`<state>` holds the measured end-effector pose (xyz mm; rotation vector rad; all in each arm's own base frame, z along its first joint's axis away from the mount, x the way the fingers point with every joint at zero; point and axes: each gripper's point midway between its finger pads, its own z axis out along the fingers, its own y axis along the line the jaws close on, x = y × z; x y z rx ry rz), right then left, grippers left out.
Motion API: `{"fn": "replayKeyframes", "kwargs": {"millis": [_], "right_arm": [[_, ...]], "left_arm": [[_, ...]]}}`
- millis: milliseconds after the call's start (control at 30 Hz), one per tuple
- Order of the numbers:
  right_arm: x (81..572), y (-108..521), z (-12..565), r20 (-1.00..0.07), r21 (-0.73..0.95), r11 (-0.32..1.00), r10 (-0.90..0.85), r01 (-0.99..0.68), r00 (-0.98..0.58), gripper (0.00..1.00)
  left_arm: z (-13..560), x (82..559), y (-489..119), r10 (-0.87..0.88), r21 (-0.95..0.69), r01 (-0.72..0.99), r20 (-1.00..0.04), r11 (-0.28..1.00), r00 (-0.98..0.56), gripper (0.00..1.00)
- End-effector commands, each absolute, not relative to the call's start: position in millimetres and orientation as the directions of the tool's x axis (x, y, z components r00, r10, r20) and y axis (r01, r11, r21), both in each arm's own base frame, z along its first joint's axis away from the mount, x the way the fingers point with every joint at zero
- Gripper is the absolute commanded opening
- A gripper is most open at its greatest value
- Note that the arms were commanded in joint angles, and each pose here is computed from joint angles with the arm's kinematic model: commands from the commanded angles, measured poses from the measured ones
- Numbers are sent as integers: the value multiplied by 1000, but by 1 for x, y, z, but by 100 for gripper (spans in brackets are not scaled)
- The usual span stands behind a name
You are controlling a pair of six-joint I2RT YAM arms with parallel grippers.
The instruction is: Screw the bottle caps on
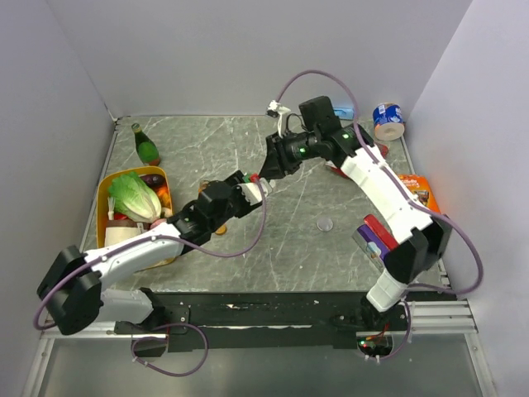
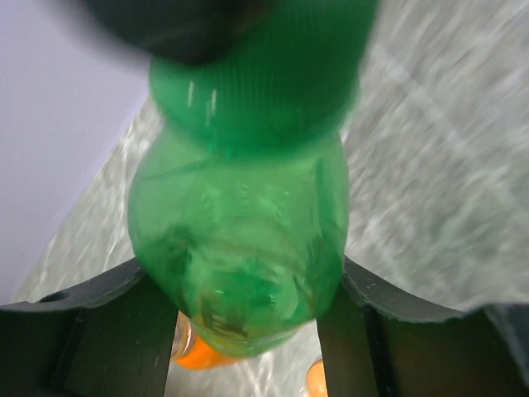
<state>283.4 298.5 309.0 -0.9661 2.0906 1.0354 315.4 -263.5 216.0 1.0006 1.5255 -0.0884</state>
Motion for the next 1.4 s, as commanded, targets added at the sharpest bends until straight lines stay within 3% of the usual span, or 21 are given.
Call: {"fn": "replayKeyframes", "kwargs": {"millis": [0,67,100,200,333,433,467,533,567,600,633,667,800,900,1067,1367], "right_arm": [[256,316,319,-550,678,419,-255,-603,-795,0],[258,315,329,-582,670,397,-244,-628,-776,0],[263,311,335,-599,667,392,-225,-634,-768,28],[284,297,368,-694,626,365,-142,-689,-706,78],[304,260,405,-810,517,360,-86,-777,-580,89],[298,240,404,-858,421,347,-148,-838,-492,91],[296,234,400,-914,251,323,-230,-912,-333,91],[276,224,369,-903,130,271,-365,-954,-227,93],[259,221,374,-910,-85,182,-414,-980,2,91],[260,217,372,-885,-221,167,-448,-961,125,90],[251,217,342,-856,-253,120,-490,-960,164,89],[229,220,353,-787,-444,11,-482,-896,385,89],[198,232,333,-592,-657,-183,-474,-731,651,81],[187,245,329,-558,-659,-269,-450,-702,697,75],[183,260,321,-507,-676,-356,-411,-645,758,68],[172,285,317,-601,-563,-408,-396,-719,694,59]], "left_arm": [[282,336,-262,450,506,442,-862,740,233,1],[273,333,-261,462,511,459,-858,726,225,1],[266,331,-261,477,515,476,-854,713,210,1],[250,322,-262,497,515,531,-846,673,190,1],[228,308,-263,521,506,608,-836,612,172,1],[218,293,-266,522,494,677,-832,546,187,1],[217,289,-268,516,492,697,-833,522,201,1],[219,272,-273,476,481,762,-840,432,261,1],[219,264,-272,468,474,787,-841,396,271,1],[218,255,-275,452,462,815,-845,348,286,1],[222,248,-278,431,461,837,-846,293,315,1],[215,240,-278,438,436,862,-848,257,298,1],[210,221,-286,423,403,905,-849,132,317,1],[205,210,-293,403,384,922,-853,52,332,1],[210,213,-299,391,395,918,-851,38,351,1],[223,220,-304,377,429,902,-844,50,381,1]]}}
